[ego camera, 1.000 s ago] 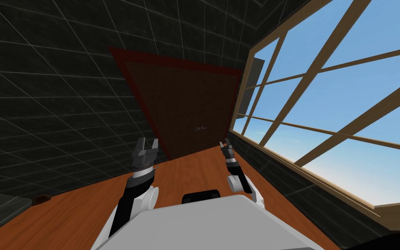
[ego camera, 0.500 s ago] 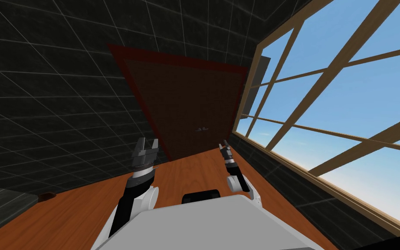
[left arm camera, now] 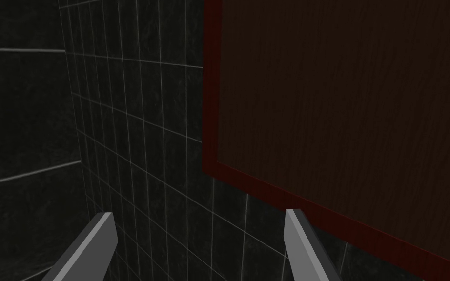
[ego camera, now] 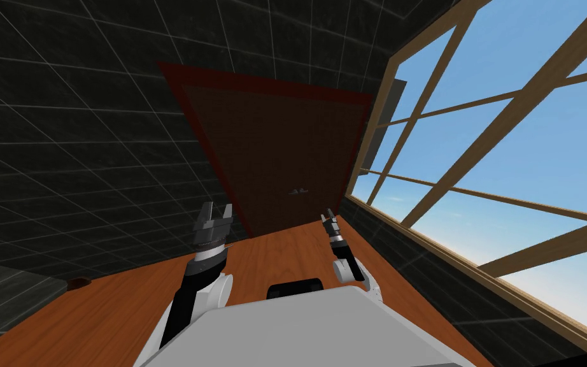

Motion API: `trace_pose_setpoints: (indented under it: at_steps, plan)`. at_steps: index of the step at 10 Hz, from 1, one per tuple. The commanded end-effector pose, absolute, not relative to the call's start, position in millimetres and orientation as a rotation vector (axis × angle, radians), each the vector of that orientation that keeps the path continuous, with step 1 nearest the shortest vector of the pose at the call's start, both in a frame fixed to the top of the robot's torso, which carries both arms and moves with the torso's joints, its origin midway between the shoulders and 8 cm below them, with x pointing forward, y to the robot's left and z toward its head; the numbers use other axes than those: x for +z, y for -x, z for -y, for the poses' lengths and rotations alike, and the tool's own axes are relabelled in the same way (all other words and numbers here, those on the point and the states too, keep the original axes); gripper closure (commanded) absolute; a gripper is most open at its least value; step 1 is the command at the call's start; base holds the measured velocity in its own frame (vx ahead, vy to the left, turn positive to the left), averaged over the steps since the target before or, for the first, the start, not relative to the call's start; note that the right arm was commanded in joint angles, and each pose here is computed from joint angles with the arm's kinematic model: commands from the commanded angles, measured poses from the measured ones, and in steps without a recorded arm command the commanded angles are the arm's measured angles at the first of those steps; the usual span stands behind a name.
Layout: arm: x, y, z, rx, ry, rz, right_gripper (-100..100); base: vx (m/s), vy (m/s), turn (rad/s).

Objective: Pull the door open

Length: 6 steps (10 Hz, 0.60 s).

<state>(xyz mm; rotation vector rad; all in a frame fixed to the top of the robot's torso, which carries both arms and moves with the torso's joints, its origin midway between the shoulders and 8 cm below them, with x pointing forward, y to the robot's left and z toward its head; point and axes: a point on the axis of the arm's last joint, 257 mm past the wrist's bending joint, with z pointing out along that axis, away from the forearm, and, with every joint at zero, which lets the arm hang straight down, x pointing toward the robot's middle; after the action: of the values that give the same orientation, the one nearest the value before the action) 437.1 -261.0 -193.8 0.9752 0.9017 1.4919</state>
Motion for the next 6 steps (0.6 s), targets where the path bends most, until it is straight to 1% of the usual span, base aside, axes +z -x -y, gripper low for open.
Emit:
trace_pose_setpoints:
  at_steps: [1,6]
  plan:
    - [-204.8,-438.8,263.4,1.485,-0.991,-0.917,-100,0.108,-0.005,0.055]
    - [-240.9,-443.6,272.0,1.457,-1.038,-0.964,-100,0.104,0.000,0.062]
